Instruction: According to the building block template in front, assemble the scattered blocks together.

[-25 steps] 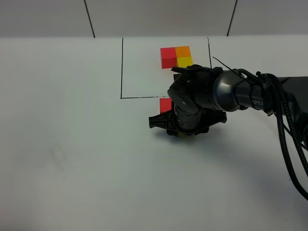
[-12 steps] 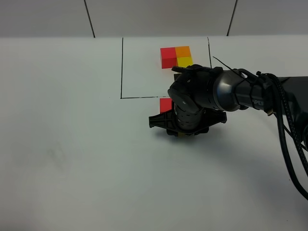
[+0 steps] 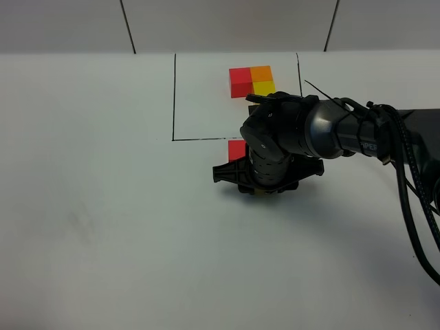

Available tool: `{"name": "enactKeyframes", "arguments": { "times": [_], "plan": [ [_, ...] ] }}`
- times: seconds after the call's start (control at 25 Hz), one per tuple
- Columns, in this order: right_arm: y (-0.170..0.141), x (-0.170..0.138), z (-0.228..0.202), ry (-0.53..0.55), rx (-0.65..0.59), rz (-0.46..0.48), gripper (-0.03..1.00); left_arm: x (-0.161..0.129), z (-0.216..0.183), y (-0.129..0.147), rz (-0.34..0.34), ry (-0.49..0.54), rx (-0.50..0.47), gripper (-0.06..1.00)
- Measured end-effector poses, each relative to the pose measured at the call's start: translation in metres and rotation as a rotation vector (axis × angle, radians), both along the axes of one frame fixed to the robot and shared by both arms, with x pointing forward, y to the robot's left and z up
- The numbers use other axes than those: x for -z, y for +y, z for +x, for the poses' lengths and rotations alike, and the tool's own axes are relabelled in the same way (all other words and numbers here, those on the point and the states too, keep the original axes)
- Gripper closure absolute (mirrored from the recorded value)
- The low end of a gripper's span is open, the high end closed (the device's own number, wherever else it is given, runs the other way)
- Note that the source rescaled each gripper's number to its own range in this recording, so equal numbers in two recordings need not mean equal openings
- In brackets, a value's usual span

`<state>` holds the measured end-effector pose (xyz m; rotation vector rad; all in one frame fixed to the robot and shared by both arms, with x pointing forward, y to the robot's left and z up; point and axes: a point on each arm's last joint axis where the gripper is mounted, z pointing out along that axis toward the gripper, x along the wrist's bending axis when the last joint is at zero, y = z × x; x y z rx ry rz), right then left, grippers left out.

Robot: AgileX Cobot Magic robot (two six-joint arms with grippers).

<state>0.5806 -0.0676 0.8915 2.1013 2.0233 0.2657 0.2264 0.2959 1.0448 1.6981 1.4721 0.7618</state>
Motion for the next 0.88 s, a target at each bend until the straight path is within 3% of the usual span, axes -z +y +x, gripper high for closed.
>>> {"name": "enactKeyframes", "arguments": {
  "times": [0.16,0.52,0.6,0.72,0.88],
  "plan": [
    [0.0,-0.003,0.0,-0.001,-0.008,0.007,0.61,0.0,0.0,0.0,0.0,0.0,0.0,0.72],
    [-0.003,-0.057,-0.004,-0.088,-0.078,0.063,0.08,0.0,0.0,0.0,0.0,0.0,0.0,0.72],
    [-0.01,-0.07,-0.004,-0.087,-0.097,0.08,0.01,0.0,0.0,0.0,0.0,0.0,0.0,0.72],
    [-0.038,-0.09,0.006,-0.081,-0.107,0.111,-0.03,0.0,0.0,0.0,0.0,0.0,0.0,0.72],
    [-0.108,-0.112,0.025,-0.083,-0.058,0.117,-0.03,0.0,0.0,0.0,0.0,0.0,0.0,0.72]
  ]
}}
